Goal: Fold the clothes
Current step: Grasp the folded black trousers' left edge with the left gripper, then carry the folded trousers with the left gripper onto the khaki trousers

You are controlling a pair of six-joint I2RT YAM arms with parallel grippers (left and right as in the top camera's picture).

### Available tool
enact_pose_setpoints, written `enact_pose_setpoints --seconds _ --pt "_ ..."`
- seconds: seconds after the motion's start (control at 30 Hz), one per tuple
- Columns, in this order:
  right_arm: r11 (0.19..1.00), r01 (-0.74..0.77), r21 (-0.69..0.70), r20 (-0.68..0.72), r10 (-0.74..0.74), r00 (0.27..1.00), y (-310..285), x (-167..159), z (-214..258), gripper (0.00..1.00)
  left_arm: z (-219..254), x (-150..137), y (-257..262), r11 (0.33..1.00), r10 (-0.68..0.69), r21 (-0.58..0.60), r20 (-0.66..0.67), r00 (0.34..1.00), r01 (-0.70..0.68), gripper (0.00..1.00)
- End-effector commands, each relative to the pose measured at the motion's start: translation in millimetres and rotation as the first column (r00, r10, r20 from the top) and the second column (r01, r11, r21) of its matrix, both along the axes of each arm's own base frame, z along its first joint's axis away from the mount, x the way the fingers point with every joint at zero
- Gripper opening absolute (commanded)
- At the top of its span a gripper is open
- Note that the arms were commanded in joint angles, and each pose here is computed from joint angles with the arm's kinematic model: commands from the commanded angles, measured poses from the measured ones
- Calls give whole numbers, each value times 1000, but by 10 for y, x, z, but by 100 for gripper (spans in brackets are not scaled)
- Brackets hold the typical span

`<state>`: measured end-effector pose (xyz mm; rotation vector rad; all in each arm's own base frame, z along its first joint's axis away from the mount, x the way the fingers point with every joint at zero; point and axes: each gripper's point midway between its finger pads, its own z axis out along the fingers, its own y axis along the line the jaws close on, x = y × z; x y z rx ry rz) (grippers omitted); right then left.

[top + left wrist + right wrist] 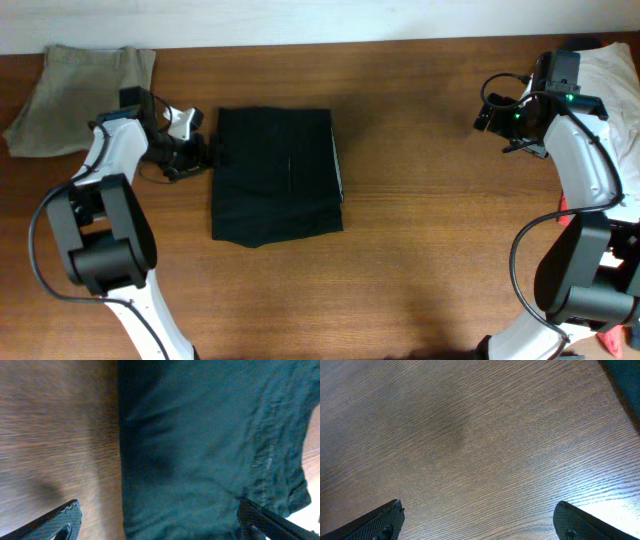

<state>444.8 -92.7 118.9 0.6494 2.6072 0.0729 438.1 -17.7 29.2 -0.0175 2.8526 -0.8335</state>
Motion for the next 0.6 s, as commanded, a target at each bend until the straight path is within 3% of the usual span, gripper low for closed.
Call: enact_pose_setpoints --seconds 0.0,0.1,0.13,0.17,0.43,0.47,0.5,0.57 --pt "1000 0 -20 38 1 999 -36 41 157 99 -152 -5 -136 997 -17 -76 -19 1000 16 99" --pt "1000 0 -20 38 1 999 -37 41 157 99 -210 -17 -148 996 -18 -85 -33 999 15 99" --pt "1000 0 -20 38 1 999 -36 41 157 99 -241 -27 -174 995 -22 -96 -41 999 18 79" --pt "1000 0 -20 38 1 999 -37 42 159 99 -281 -40 -200 995 -26 -102 -51 998 21 72" --pt "1000 0 -20 38 1 999 -36 41 157 99 -390 -72 -385 993 -70 -101 -68 995 63 72" --pt "1000 0 -20 38 1 999 -37 41 157 99 -393 -66 -383 993 -70 -98 -65 995 64 65" --pt "1000 0 -20 38 1 999 -37 41 157 99 -404 -47 -366 994 -69 -85 -57 996 64 46" --pt "1000 0 -20 38 1 999 -37 41 157 99 -416 -21 -348 995 -68 -72 -47 997 64 36"
